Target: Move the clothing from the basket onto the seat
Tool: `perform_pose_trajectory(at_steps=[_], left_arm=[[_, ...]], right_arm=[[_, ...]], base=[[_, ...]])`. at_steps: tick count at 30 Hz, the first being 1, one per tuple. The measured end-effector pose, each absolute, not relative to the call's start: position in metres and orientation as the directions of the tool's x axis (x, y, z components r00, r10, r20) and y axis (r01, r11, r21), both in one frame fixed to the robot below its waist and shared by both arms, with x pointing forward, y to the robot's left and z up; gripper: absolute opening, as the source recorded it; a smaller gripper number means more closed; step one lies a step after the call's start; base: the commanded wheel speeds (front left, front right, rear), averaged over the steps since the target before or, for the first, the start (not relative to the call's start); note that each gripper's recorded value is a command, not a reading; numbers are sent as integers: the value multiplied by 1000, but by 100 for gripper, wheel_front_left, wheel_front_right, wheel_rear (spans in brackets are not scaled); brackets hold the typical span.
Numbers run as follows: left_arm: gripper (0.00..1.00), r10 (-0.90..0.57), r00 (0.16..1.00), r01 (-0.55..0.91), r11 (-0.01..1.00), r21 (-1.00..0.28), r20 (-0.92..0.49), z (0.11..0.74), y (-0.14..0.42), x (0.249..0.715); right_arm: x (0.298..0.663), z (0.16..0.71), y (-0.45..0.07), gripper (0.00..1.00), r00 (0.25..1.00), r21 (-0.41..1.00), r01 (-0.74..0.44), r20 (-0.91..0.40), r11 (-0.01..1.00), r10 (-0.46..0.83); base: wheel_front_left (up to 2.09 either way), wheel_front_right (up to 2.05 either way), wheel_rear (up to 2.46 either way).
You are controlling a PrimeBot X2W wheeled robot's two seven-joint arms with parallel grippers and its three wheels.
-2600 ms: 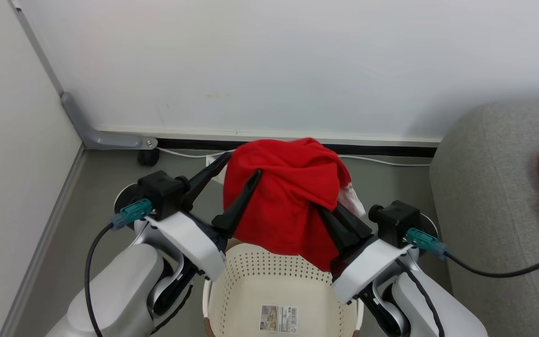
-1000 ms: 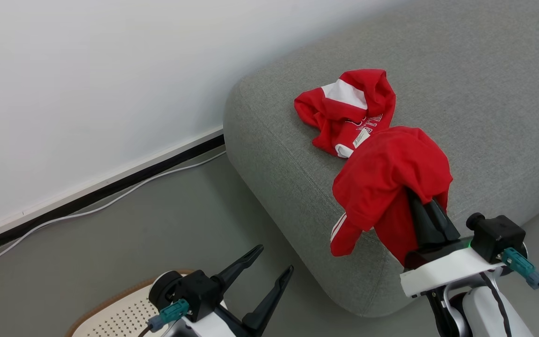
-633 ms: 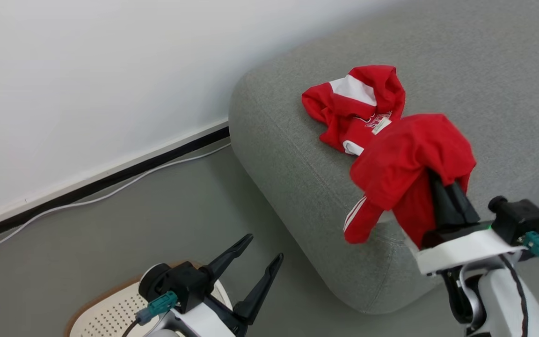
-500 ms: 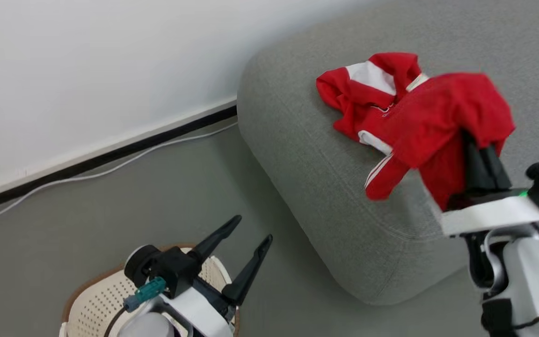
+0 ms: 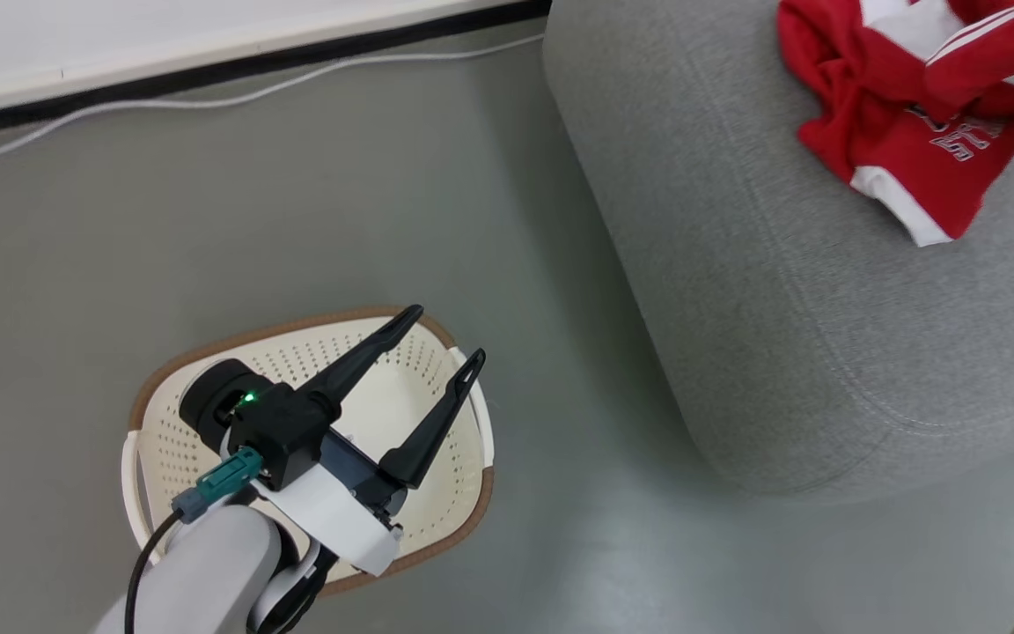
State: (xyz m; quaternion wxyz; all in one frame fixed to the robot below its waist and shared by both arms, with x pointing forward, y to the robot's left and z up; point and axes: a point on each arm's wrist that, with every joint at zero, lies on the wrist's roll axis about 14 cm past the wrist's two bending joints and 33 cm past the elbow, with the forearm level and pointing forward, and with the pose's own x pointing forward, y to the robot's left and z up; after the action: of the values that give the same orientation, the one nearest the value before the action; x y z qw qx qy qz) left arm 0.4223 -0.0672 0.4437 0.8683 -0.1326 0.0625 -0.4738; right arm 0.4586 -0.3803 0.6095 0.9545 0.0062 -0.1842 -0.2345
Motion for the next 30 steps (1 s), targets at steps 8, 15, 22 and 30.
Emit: perform_pose_trajectory(at_steps=[8,15,22,30], left_arm=[[100,-810,584,760,565,-320,-44,401,-39,447],[100,-799,588,729,590,-347,-122,358,-21,455],[100,-801,576,717,591,-370,-165,332,-16,456],[100,-812,560,725,577,-377,-167,328,-20,455]], right_arm=[[508,564,-420,0,795,61,550,265,833,-545],[540,495,-431,0,793,42,599,111,800,-599],[558,443,-426,0,803,32,596,-27,802,-595],[563,413,-426,33,796,58,598,-161,799,-584]], base=[[0,0,0],[0,0,0],[0,0,0],[0,0,0]])
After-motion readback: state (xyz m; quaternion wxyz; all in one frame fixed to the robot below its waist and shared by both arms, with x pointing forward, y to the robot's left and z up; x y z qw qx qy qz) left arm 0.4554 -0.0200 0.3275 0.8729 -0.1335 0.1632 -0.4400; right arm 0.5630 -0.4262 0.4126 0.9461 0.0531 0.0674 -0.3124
